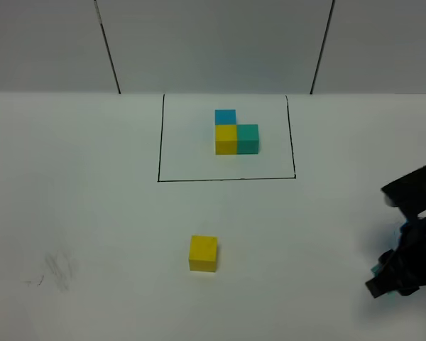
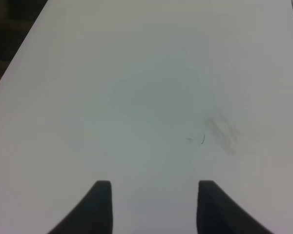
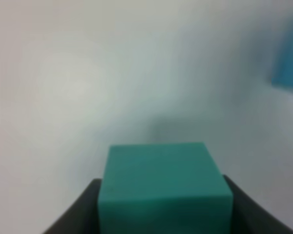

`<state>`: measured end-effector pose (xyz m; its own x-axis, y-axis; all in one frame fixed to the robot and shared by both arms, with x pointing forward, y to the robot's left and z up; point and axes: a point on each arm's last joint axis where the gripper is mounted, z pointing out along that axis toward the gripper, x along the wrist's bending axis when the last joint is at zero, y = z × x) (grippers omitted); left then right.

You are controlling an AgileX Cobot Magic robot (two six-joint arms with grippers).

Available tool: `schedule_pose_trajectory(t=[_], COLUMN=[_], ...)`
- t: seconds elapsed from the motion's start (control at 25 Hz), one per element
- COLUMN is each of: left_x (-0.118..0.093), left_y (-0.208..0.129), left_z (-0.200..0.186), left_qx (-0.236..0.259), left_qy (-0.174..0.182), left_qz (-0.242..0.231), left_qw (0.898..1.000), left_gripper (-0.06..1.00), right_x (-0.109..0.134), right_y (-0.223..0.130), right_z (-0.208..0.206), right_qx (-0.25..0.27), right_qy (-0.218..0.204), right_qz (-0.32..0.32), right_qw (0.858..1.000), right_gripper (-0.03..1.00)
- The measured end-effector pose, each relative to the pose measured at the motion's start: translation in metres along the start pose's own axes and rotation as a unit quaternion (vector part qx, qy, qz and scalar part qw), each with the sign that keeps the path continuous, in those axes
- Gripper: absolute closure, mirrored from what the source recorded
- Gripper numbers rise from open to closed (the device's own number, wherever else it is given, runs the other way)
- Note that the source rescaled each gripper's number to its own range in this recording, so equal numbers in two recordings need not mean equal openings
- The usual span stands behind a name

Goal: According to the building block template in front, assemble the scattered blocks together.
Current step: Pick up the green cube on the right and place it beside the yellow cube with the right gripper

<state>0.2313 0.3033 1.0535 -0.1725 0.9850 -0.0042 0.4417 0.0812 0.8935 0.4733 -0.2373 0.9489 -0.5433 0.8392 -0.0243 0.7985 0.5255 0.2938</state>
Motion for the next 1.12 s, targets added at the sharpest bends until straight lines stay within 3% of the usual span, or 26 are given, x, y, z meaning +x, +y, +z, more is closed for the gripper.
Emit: schedule_pose_trajectory(t=[0.16, 0.4, 0.76, 1.12], left_x=[0.0, 0.0, 0.0, 0.0], left_y=[0.0, 0.0, 0.0, 0.0], left_z=[0.0, 0.0, 0.0, 0.0], left_qx=[0.0, 0.0, 0.0, 0.0], left_qy=[0.0, 0.0, 0.0, 0.0], left_qz=[0.0, 0.0, 0.0, 0.001], left_qw=[1.0, 1.0, 1.0, 1.0], left_gripper=[0.94, 0.94, 0.94, 0.94], right_x=[0.029, 0.049, 0.08, 0.111], right_y=[0.024, 0.065, 0.11, 0.142], right_z=[-0.004, 0.007, 0.03, 0.06], right_qx=[-0.026, 0.016, 0.041, 0.066], right_qy=[0.038, 0.056, 0.038, 0.051], right_qz=[-0.161, -0.273, -0.381, -0.445], right_qw=[0.986, 0.96, 0.923, 0.892], right_gripper=[0.95, 0.95, 0.95, 0.95])
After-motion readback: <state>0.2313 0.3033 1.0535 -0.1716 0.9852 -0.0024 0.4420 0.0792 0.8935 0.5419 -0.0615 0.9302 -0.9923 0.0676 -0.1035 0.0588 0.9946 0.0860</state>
